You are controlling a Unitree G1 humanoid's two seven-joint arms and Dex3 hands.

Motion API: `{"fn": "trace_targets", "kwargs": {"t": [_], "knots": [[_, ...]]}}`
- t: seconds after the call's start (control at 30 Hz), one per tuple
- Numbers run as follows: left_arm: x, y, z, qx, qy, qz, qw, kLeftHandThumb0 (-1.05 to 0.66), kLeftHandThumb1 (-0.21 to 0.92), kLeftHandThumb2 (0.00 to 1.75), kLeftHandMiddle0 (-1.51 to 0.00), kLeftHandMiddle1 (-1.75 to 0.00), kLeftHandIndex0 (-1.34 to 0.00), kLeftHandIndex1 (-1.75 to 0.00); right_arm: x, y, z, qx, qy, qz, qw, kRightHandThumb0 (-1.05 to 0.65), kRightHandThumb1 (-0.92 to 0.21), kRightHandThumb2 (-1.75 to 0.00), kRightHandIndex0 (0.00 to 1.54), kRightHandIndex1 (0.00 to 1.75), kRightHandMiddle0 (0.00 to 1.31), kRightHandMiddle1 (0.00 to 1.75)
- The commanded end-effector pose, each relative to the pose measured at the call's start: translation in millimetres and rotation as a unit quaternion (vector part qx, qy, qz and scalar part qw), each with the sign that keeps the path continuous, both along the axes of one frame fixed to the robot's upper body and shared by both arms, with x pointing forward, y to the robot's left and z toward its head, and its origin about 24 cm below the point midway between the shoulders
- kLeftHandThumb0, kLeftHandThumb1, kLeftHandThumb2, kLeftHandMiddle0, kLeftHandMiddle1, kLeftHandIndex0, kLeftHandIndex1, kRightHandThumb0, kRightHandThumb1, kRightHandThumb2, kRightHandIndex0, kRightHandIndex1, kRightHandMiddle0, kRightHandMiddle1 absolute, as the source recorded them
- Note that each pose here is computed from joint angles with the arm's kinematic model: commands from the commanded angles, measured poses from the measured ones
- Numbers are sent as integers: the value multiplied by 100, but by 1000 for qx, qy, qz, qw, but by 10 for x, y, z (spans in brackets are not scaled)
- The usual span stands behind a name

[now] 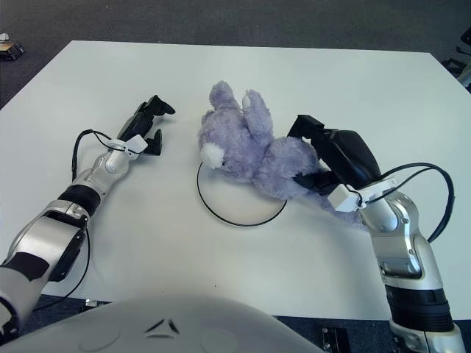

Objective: Put the doll into the plate.

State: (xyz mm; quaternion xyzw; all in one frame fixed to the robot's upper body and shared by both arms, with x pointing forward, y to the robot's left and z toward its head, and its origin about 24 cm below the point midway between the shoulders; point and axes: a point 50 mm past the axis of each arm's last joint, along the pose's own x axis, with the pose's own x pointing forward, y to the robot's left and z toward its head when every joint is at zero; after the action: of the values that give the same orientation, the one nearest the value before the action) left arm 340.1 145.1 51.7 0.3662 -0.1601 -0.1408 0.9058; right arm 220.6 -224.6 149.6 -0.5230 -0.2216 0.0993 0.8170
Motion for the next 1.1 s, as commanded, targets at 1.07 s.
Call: {"fn": "trace_targets", "kwargs": {"t": [1.07], "knots": [[-114, 25, -272, 46, 51, 3, 998, 23, 26, 159, -4, -135, 0, -157, 171, 2, -48, 47, -392, 79, 916, 0, -10, -153, 82, 162, 54, 175]]}}
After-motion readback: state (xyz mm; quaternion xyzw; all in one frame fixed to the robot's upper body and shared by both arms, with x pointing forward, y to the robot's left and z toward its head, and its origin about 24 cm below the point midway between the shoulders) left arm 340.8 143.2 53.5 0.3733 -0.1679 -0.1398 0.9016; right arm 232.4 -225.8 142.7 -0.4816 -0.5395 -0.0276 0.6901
